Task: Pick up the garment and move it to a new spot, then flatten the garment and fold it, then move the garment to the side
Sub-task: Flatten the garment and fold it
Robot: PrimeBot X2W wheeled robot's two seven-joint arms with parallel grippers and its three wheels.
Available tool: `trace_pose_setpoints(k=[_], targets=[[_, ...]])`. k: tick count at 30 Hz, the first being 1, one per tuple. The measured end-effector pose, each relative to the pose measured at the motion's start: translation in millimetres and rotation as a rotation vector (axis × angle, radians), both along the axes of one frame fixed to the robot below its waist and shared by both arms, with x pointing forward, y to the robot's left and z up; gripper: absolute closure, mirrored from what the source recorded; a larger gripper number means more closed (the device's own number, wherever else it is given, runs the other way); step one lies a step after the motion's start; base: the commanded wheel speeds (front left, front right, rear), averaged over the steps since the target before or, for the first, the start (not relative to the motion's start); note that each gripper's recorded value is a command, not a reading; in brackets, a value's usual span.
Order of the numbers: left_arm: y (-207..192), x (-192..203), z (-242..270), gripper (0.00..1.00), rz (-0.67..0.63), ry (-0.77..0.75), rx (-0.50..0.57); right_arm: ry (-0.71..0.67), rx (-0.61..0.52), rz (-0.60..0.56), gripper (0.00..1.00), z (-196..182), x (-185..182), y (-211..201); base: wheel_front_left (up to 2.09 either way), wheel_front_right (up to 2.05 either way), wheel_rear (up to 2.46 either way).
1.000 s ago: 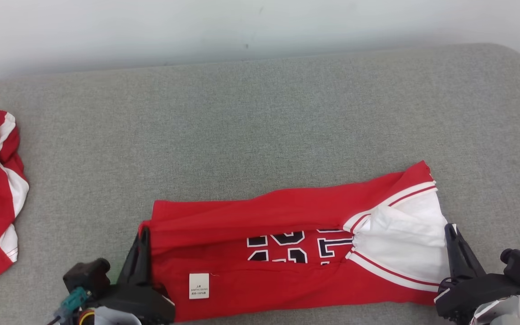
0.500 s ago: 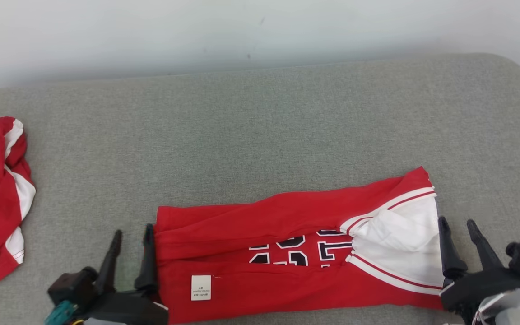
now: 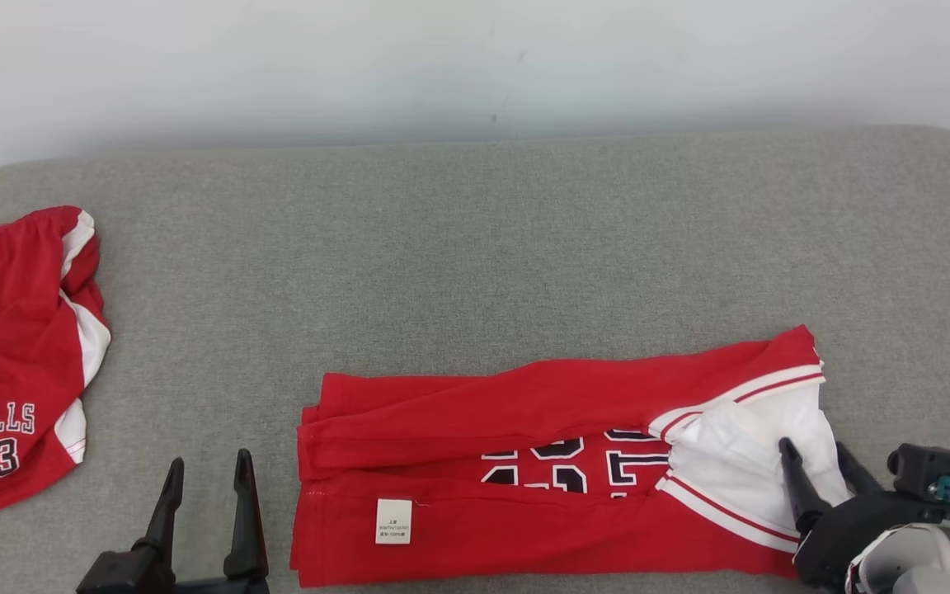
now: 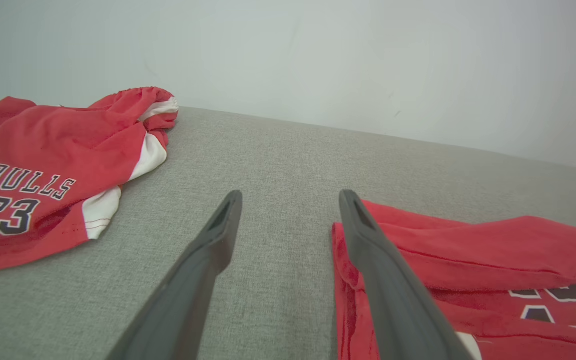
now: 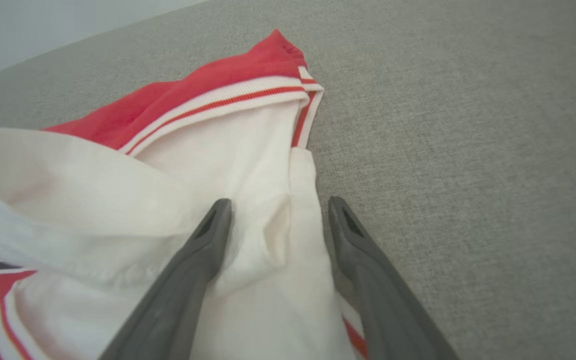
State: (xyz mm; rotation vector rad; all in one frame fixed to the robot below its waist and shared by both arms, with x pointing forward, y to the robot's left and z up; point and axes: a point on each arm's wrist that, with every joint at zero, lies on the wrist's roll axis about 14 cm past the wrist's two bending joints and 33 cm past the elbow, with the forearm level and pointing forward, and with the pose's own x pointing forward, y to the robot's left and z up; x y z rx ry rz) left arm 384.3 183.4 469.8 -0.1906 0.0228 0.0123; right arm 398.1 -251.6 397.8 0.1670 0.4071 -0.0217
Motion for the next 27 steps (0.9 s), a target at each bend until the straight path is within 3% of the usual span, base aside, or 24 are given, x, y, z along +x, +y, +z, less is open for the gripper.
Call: trace_pose_setpoints(k=[6,7,8,9,16,27], targets=[[6.9,-13.2,-6.9,0.0,0.022,0.026,0.023,0.059,0.009,0.026,0.0,-13.3,-6.5,11.8,0.0,0.0,0.0],[7.1,-14.9,-8.2,0.0,0.022,0.03,0.025,0.069,0.009,0.03,0.24,-14.9,-7.2,12.9,0.0,0.0,0.0],[7.0,-15.6,-8.7,0.0,0.022,0.032,0.025,0.077,0.01,0.038,0.75,-15.7,-7.0,15.6,0.0,0.0,0.0],[7.1,-15.9,-8.5,0.0,0.022,0.032,0.026,0.083,0.018,0.043,1.0,-16.1,-6.7,18.3,0.0,0.0,0.0],[6.3,-21.5,-10.0,0.0,0.021,0.038,0.027,0.091,0.025,0.05,1.0,-14.2,-5.7,18.2,0.0,0.0,0.0],[4.5,-25.2,-5.8,0.0,0.016,0.026,0.038,0.005,-0.126,-0.133,1.0,18.7,-10.3,-81.7,0.0,0.0,0.0]])
